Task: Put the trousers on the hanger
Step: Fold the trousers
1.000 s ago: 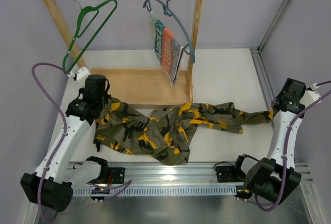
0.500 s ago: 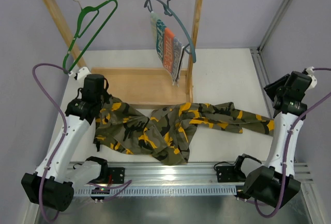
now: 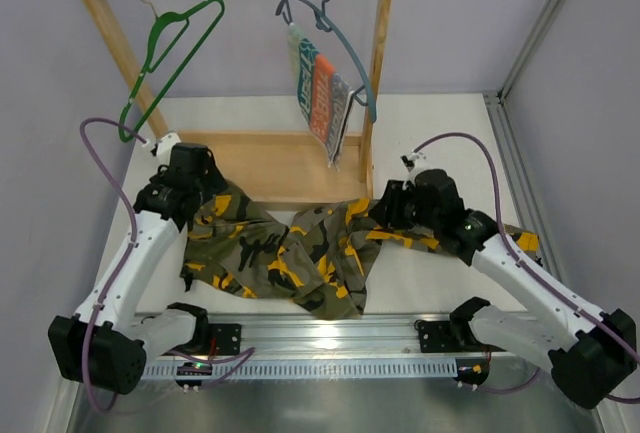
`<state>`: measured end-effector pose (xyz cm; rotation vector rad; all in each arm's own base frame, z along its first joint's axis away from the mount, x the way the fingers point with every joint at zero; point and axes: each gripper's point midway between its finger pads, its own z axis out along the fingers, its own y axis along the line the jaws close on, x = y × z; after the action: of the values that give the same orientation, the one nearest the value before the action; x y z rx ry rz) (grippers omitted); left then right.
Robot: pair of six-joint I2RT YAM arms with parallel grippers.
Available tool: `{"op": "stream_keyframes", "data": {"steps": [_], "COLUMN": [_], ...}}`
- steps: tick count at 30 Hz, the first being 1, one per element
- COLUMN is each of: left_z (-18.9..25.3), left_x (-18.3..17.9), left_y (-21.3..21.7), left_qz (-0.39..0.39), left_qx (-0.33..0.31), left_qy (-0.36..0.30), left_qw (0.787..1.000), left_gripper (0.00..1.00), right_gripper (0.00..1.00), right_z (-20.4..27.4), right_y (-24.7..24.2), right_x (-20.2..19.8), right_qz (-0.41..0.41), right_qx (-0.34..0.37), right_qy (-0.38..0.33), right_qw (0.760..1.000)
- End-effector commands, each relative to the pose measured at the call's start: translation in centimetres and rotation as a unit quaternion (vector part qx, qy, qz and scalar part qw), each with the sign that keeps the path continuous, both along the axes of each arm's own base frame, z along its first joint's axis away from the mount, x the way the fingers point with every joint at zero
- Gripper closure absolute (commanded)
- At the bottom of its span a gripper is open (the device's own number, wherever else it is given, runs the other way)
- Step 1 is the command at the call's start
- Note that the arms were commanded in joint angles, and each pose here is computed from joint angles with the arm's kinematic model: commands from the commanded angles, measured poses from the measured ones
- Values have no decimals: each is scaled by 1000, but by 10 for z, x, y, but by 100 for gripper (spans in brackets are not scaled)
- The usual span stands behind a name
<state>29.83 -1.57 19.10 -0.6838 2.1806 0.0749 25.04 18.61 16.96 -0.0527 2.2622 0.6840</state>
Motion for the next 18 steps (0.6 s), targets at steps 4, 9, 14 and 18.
{"op": "stream_keyframes", "data": {"steps": [4,9,14,18], "left_z": [8,-15,-14,-6], "left_x": [-16,-16,-23,-29], "left_y": [14,29,51,72], "left_qz": [28,57,110,164], "left_qx": [-24,-149,-164,-145], "left_qy": [6,32,28,5], "left_qw": [999,987,980,976], "left_gripper": [16,18,18,16], "right_gripper": [57,51,48,46], "right_z": [38,31,9,-40], "right_y": [93,163,216,232], "right_x": [-48,-105,-134,-145], "right_qz": [201,371,482,535], "right_qx": [38,-33,-110,-200], "right_qy": [-155,-210,-234,-219], "right_qw": [966,904,837,791]}}
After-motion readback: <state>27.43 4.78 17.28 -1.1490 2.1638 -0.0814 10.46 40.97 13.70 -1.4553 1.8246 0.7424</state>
